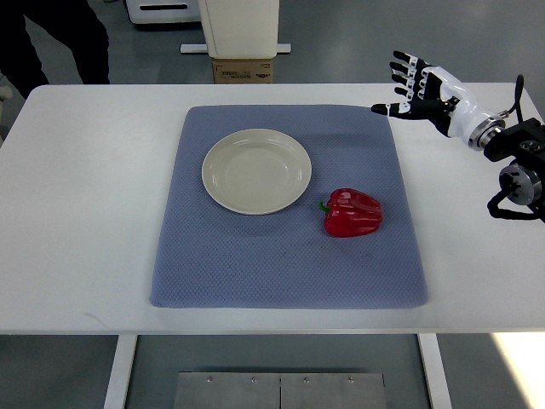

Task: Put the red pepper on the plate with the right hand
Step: 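Move the right hand over the red bell pepper, then lower the right hand and close its fingers around the pepper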

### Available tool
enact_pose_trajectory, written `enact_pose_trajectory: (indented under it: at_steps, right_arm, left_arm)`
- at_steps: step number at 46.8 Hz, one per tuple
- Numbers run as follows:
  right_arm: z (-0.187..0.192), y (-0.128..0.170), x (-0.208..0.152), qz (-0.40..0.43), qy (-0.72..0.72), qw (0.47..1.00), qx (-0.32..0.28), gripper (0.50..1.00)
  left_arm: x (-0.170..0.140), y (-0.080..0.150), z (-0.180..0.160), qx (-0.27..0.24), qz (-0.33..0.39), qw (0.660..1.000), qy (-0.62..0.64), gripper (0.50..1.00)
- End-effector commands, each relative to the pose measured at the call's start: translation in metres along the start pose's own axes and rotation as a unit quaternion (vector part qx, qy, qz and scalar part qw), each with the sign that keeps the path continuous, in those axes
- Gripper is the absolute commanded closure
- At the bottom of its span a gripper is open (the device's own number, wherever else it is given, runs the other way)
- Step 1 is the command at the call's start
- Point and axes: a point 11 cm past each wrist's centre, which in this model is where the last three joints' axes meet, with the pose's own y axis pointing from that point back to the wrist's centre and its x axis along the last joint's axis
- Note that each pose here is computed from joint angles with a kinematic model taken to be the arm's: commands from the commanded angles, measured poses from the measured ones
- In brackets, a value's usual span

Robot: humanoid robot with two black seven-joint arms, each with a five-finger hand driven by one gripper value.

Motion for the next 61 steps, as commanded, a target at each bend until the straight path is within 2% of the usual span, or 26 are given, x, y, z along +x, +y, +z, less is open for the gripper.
enact_pose_trajectory:
  at_steps: [1,21,39,61]
  right_arm:
    - [-0.007,0.001,-0.007,-0.025,0.03,0.999,-0.004,0.507]
    - [-0.041,0.015,-0.033,-0.121,0.153,0.98,-0.025,0.513]
    - [-0.032,0.032,-0.05,-0.192,0.278,0.94,-0.051,0.523]
    - [-0.018,0.037,-0.062,-0.238,0.367,0.895,-0.087,0.544]
  left_arm:
    - [0.0,0.0,0.0,0.0,0.0,1.0,0.0,0.5]
    - [0.0,0.0,0.0,0.0,0.0,1.0,0.0,0.5]
    - [0.0,0.0,0.0,0.0,0.0,1.0,0.0,0.5]
    - [0.0,0.0,0.0,0.0,0.0,1.0,0.0,0.5]
